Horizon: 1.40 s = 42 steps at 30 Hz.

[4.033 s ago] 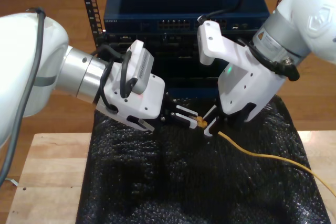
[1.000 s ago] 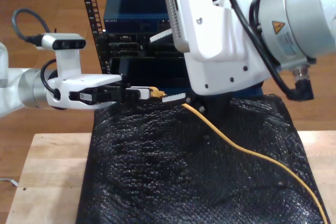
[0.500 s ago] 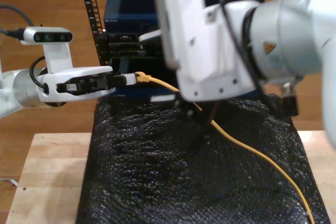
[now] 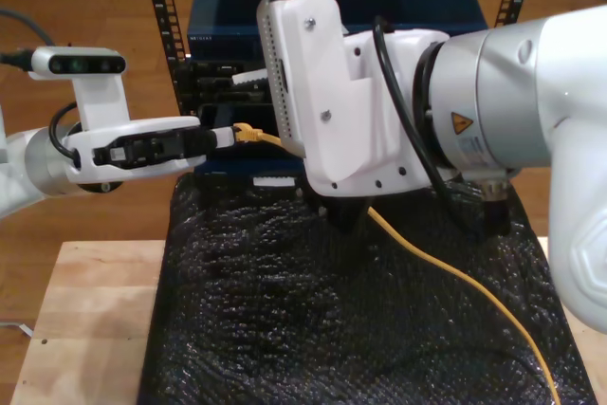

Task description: Grab the cable and plug it in

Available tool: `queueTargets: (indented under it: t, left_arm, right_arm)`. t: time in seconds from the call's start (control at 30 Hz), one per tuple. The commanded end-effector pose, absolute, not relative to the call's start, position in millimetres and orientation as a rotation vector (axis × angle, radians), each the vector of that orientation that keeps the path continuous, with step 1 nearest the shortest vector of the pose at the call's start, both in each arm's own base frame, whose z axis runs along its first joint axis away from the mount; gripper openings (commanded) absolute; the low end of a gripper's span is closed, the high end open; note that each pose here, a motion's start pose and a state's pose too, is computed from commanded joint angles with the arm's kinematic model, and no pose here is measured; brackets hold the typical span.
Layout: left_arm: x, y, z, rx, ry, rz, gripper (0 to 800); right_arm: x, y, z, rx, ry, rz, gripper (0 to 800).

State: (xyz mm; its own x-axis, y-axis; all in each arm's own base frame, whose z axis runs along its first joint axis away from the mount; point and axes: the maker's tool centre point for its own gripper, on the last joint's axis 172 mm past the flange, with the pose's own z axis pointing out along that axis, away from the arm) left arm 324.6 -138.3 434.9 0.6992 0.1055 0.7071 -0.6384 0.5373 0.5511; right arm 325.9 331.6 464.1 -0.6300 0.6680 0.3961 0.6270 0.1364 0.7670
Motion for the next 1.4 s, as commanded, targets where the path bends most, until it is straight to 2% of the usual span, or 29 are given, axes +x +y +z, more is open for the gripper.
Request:
queueTargets:
  t: [0.07, 0.33, 0.57, 0.67, 1.07, 1.4]
  left_arm:
    - [324.3, -137.9, 435.1, 0.904, -0.662, 0.47, 11]
    - [324.4, -137.1, 433.7, 0.917, -0.636, 0.425, 14]
    - [325.3, -133.6, 433.7, 0.914, -0.619, 0.416, 14]
    - [324.0, -132.7, 435.3, 0.905, -0.619, 0.413, 14]
    - [321.4, -131.5, 437.8, 0.89, -0.622, 0.412, 14]
    - [319.9, -131.7, 438.1, 0.878, -0.626, 0.416, 23]
  right_arm:
    - [327.7, 331.5, 463.8, 1.338, 2.328, 1.545, 545]
    - [327.6, 332.3, 453.4, 1.351, 2.343, 1.524, 510]
    - [327.8, 332.3, 453.7, 1.353, 2.341, 1.527, 449]
    - [328.0, 332.2, 453.1, 1.355, 2.34, 1.526, 381]
    - [327.9, 332.0, 450.7, 1.364, 2.34, 1.524, 361]
    - [327.6, 332.5, 451.1, 1.368, 2.339, 1.528, 311]
